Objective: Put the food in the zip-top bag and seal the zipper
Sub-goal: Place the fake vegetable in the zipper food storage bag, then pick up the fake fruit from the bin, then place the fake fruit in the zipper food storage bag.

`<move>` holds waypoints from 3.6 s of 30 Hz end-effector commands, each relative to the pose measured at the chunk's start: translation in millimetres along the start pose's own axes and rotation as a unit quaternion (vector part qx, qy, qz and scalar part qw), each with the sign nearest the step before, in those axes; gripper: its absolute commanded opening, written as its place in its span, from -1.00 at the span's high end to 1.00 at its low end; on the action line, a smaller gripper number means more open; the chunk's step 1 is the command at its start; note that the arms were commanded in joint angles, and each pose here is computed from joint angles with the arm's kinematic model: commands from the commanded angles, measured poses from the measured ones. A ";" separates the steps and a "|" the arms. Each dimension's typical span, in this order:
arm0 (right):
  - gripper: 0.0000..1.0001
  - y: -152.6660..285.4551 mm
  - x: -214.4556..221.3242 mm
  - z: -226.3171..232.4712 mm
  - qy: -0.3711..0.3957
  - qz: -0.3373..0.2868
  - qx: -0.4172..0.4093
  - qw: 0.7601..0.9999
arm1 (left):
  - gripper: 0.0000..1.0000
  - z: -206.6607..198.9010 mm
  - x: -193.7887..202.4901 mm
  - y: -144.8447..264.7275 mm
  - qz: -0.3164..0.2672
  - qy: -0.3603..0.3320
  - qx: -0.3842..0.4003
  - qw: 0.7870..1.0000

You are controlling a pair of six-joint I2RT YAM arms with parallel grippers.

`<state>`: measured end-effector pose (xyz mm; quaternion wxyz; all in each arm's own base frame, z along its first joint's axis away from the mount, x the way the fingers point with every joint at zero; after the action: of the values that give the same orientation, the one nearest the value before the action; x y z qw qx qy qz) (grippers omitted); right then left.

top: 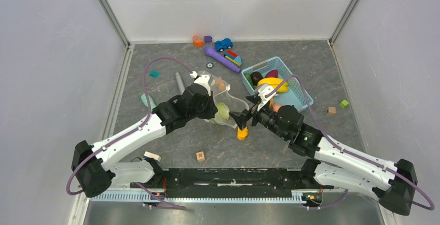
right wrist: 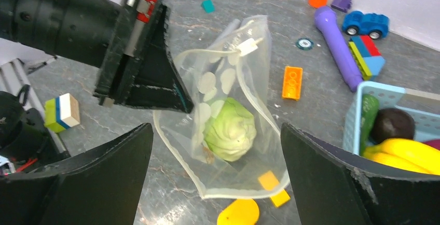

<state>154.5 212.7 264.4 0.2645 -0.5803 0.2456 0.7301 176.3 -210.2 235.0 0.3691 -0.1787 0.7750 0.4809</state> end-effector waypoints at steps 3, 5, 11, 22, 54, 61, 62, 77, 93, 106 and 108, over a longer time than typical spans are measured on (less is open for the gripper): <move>-0.96 23.9 -0.5 -30.1 0.011 0.027 0.159 0.987 | 0.82 -1.8 -12.2 3.4 -0.030 0.018 -0.010 0.999; -0.96 29.4 -1.2 -42.2 0.006 0.032 0.222 0.974 | 0.81 -1.0 -10.7 3.1 -0.036 0.016 -0.006 0.999; -0.96 34.0 -1.7 -71.2 -0.013 0.055 0.308 0.950 | 0.80 0.5 -6.2 2.4 -0.036 0.011 -0.001 0.999; -0.96 27.8 14.4 -144.6 -0.047 0.168 0.402 0.899 | 0.80 3.1 -1.3 0.1 -0.027 0.007 -0.008 1.000; -0.65 24.7 100.7 -193.2 -0.113 0.376 0.365 0.844 | 0.82 0.0 2.0 -6.9 -0.006 0.005 0.002 1.000; 0.32 21.9 85.4 -191.3 -0.113 0.333 0.367 0.861 | 0.82 -0.5 1.8 -5.3 -0.007 0.006 0.005 1.000; 0.37 22.2 80.7 -190.6 -0.113 0.324 0.370 0.863 | 0.82 -0.6 2.0 -5.0 -0.007 0.007 0.006 1.000; 0.65 34.0 21.0 -153.8 -0.061 0.103 0.239 0.964 | 0.82 -0.7 0.6 -3.6 -0.010 0.009 0.007 1.000; 0.71 34.8 23.2 -73.8 0.029 0.035 -0.213 0.976 | 0.82 -3.4 1.5 -10.6 0.004 0.007 0.009 1.000; 0.70 6.1 48.3 -23.5 0.106 0.076 -0.239 0.962 | 0.85 -14.3 -7.9 -8.2 0.028 0.021 0.027 0.999; 0.70 -0.3 42.1 -23.3 0.109 0.054 -0.210 0.970 | 0.87 -17.9 -10.8 -3.8 0.039 0.029 0.033 0.998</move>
<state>144.3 193.0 194.9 -0.0188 -0.6544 0.1147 0.7472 179.0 -220.2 221.2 0.3506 -0.1443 0.7855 0.4892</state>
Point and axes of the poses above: each gripper's point midway between its finger pads, its own y axis back along the fingers, its own z axis along the line the jaws close on, x = y × z, the point moved 9 cm from there along y, back along the fingers, and after that the axes turned 7 degrees about -y, right-handed, at the moved point
